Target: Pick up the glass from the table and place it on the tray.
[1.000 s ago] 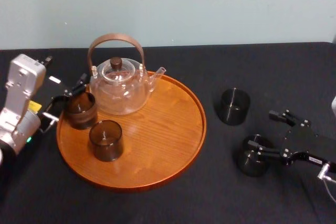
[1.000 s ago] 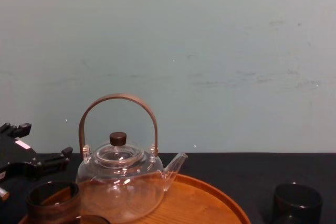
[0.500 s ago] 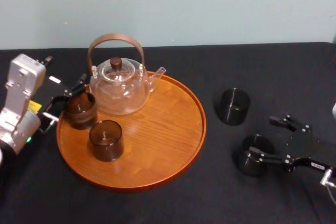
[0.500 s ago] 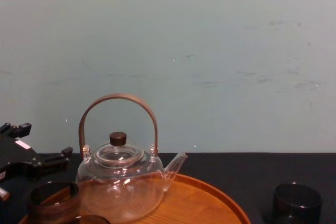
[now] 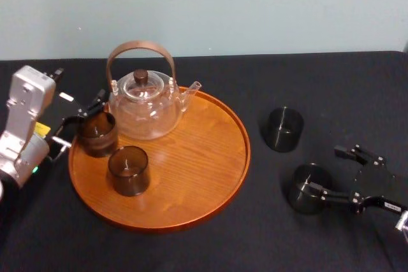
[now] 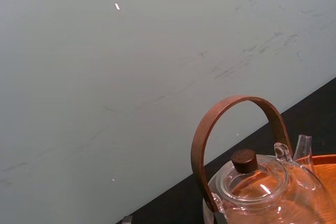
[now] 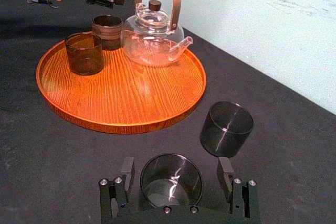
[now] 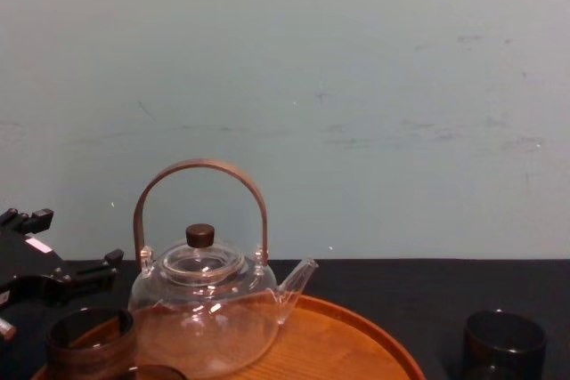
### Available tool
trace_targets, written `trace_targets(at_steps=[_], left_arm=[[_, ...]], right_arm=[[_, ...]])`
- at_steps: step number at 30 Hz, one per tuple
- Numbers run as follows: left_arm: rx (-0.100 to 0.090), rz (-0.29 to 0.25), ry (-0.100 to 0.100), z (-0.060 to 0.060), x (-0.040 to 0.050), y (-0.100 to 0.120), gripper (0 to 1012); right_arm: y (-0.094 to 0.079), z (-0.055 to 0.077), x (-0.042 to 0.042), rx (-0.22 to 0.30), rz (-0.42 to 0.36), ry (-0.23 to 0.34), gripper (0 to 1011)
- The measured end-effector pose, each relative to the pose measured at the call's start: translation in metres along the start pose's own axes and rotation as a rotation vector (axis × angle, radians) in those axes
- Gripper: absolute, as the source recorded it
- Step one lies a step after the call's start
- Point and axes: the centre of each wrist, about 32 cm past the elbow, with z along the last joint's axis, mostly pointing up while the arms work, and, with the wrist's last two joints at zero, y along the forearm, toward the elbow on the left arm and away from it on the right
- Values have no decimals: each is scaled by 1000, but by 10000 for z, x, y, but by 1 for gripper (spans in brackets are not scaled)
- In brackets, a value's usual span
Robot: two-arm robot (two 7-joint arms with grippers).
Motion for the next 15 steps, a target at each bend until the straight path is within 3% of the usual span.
trace_targets(at_steps=[15], left_arm=[[0, 0, 0, 0, 0, 0, 1001]], right_arm=[[-84, -72, -28, -31, -8, 25, 1002]])
